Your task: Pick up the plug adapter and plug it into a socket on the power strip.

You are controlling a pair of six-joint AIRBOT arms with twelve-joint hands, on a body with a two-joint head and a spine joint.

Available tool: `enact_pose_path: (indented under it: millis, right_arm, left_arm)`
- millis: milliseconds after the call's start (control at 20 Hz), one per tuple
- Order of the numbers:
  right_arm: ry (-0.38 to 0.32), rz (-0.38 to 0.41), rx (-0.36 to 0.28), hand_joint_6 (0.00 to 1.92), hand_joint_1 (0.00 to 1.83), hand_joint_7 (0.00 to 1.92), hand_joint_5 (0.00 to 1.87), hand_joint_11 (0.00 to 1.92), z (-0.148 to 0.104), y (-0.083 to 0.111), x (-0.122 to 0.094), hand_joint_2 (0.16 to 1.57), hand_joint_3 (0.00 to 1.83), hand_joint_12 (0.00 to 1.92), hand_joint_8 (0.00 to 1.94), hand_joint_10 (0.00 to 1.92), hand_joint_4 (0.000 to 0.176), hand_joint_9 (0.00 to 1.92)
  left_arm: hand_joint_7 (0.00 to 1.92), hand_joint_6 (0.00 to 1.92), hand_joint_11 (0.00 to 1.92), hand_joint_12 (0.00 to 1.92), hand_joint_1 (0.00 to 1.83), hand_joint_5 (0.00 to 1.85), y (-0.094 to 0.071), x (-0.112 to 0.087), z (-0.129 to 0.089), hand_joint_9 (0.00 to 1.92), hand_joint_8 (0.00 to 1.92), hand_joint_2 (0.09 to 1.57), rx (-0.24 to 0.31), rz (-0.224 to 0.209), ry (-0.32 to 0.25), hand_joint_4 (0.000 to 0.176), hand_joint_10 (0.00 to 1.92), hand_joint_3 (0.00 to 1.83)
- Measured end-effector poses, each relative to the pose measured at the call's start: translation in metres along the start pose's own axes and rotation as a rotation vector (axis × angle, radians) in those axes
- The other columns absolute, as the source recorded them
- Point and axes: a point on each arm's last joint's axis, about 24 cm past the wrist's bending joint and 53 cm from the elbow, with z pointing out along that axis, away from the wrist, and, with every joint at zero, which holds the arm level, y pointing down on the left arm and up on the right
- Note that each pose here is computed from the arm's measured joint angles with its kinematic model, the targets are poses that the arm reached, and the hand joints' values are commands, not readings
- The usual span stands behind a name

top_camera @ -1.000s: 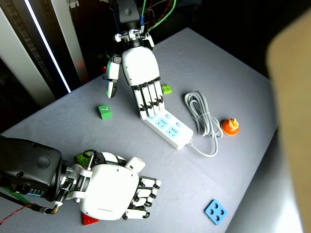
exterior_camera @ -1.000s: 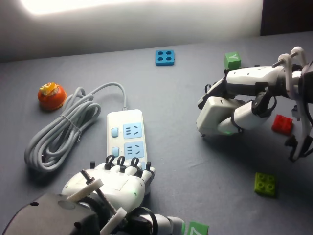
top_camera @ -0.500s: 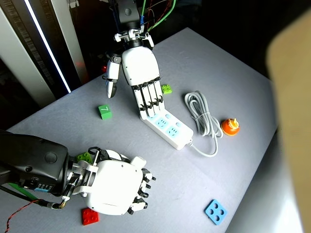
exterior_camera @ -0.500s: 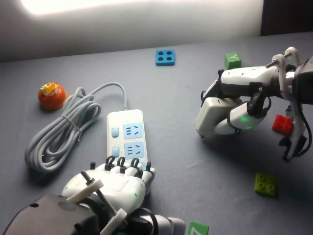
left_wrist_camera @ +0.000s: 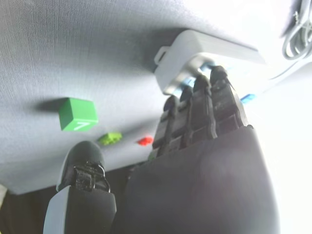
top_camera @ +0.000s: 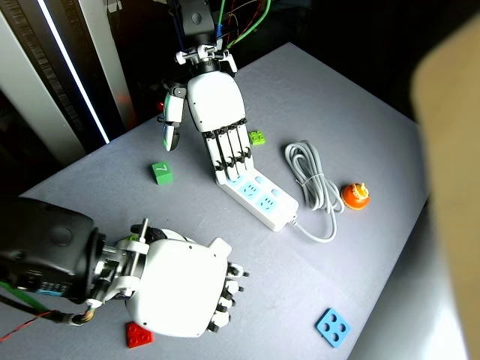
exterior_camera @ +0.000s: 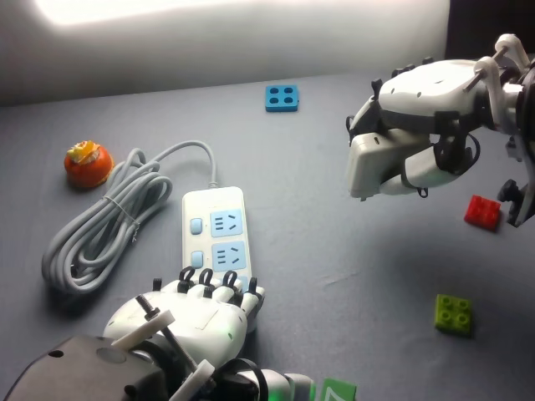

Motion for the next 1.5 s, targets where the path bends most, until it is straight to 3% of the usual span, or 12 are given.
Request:
enact_pose_path:
  millis: [150,350,450,600,700,900,1150,1350,1500]
  right_arm:
    - [-0.037,-0.031,-0.017,1.03,1.22,0.89,0.84,0.55,-0.008,0.019,-0.008,1.18,0.0,1.7,1.34,1.26,0.0,0.73]
    - [-0.044,-0.042,-0.025,1.05,1.21,0.88,0.83,0.56,-0.016,0.033,-0.001,1.19,0.0,1.68,1.35,1.26,0.0,0.73]
    - [-0.078,-0.12,-0.004,1.0,1.22,0.88,0.87,0.56,-0.021,0.041,-0.001,1.18,0.0,1.68,1.34,1.23,0.0,0.74]
    - [-0.103,-0.177,0.018,1.03,1.21,0.87,0.85,0.53,-0.026,0.045,-0.002,1.19,0.0,1.7,1.37,1.26,0.0,0.71]
    - [-0.127,-0.275,0.045,1.04,1.21,0.85,0.85,0.52,-0.03,0.05,-0.002,1.19,0.0,1.73,1.39,1.28,0.0,0.69]
    - [-0.131,-0.339,0.001,1.04,1.21,0.85,0.85,0.51,-0.031,0.075,0.001,1.19,0.0,1.73,1.38,1.28,0.0,0.69]
    - [-0.078,-0.171,-0.027,1.03,1.22,0.9,0.83,0.53,-0.013,0.091,0.021,1.18,0.0,1.71,1.34,1.26,0.0,0.73]
    - [-0.049,-0.051,0.051,1.06,1.21,0.84,0.82,0.49,0.016,0.081,0.028,1.2,0.0,1.77,1.42,1.32,0.0,0.67]
    - [-0.055,-0.031,0.109,0.99,1.21,0.86,0.87,0.51,0.026,0.075,0.03,1.18,0.0,1.76,1.38,1.3,0.0,0.66]
  left_arm:
    - [0.04,0.01,0.06,0.04,0.0,0.03,-0.001,0.0,0.0,0.06,0.01,1.21,0.003,0.008,-0.001,0.0,0.01,0.0]
    - [0.02,0.0,0.04,0.03,0.0,0.01,-0.001,0.0,0.0,0.03,0.0,1.21,0.002,0.009,-0.001,0.0,0.0,0.0]
    - [0.04,0.01,0.06,0.06,0.01,0.03,-0.003,-0.003,-0.001,0.06,0.01,1.21,0.005,0.01,-0.008,0.0,0.01,0.0]
    - [0.06,0.0,0.0,0.25,0.02,0.04,-0.003,-0.002,-0.001,0.07,0.0,1.21,0.004,0.011,-0.006,0.0,0.0,0.0]
    - [0.03,0.0,0.0,0.15,0.0,0.02,-0.003,-0.002,-0.001,0.05,0.0,1.22,0.005,0.009,-0.006,0.0,0.0,0.0]
    - [0.02,0.0,0.0,0.12,0.0,0.0,0.001,0.001,0.001,0.04,0.0,1.22,0.001,0.006,0.002,0.0,0.0,0.0]
    - [0.04,0.0,0.0,0.22,0.04,0.03,0.003,0.003,0.001,0.07,0.0,1.21,0.001,0.009,0.002,0.0,0.0,0.0]
    - [0.02,0.0,0.0,0.15,0.02,0.01,0.002,0.003,0.001,0.03,0.0,1.22,0.003,0.01,0.001,0.0,0.0,0.0]
    - [0.03,0.0,0.0,0.12,0.0,0.02,0.002,0.003,0.001,0.04,0.0,1.22,0.003,0.009,0.001,0.0,0.0,0.0]
